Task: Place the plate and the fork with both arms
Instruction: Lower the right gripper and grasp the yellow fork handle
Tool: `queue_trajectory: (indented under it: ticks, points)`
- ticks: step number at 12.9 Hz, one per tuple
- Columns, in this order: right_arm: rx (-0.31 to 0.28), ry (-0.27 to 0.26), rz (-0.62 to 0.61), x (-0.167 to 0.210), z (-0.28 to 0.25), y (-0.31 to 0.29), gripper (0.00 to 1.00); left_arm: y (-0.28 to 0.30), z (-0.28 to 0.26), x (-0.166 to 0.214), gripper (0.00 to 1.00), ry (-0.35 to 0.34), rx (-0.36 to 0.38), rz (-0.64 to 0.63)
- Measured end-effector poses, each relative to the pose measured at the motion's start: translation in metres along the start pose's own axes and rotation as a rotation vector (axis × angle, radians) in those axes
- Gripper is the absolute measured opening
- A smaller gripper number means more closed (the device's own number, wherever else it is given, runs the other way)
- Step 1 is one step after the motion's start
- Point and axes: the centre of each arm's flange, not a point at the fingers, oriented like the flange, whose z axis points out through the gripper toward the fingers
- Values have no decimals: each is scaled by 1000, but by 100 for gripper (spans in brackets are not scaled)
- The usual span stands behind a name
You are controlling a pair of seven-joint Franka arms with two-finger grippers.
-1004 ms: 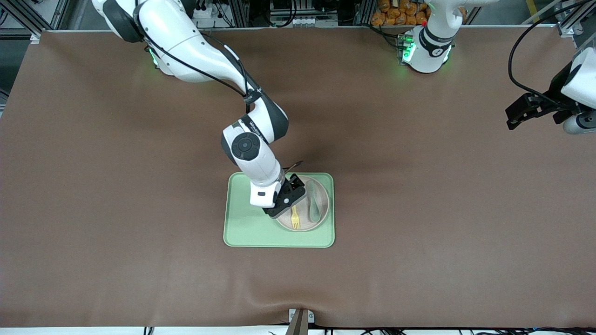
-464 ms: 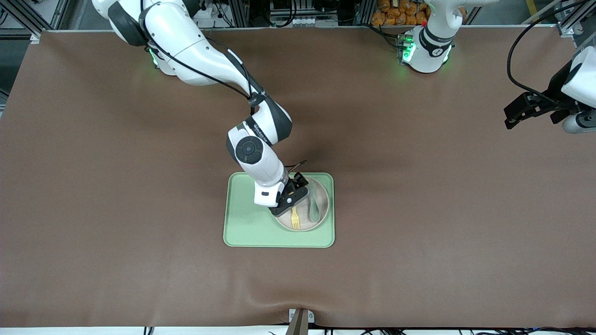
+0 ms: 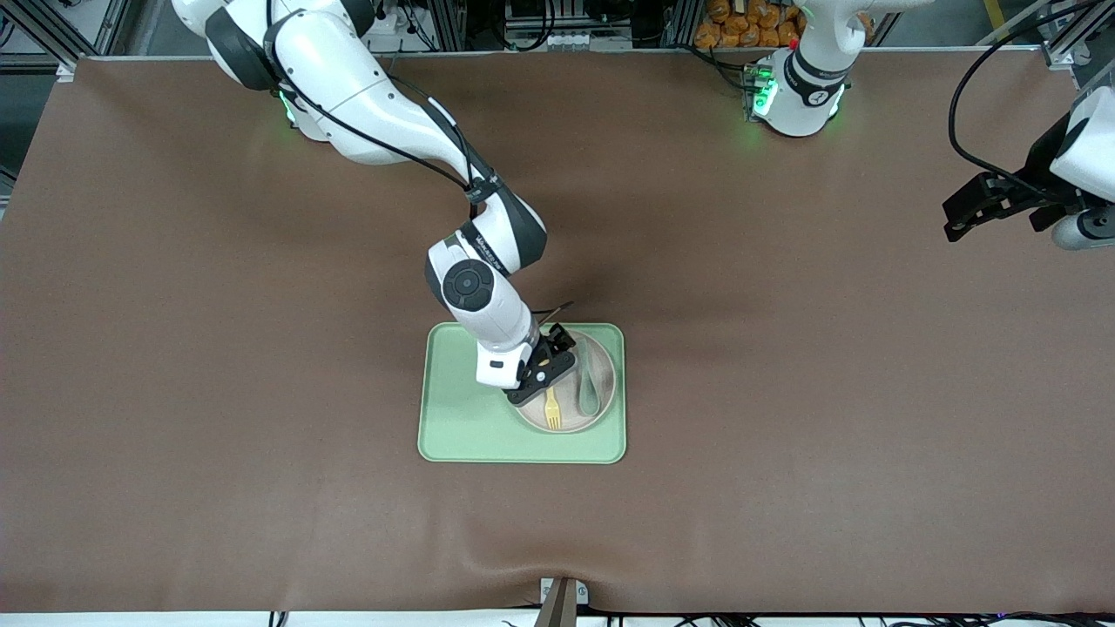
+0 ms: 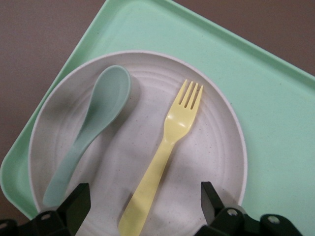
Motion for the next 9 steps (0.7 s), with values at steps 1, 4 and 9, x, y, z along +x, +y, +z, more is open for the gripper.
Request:
queue_trajectory:
  ticks: [1, 4, 9]
  points:
    - [-1, -2, 1, -1, 3, 1, 96, 0, 0, 0, 100, 0, 0, 0]
    - [-5, 11, 5, -6, 17, 4, 94, 0, 0, 0, 100, -1, 0, 0]
    - [-5, 8, 6, -9, 21, 4, 90, 1, 0, 0, 100, -1, 0, 3]
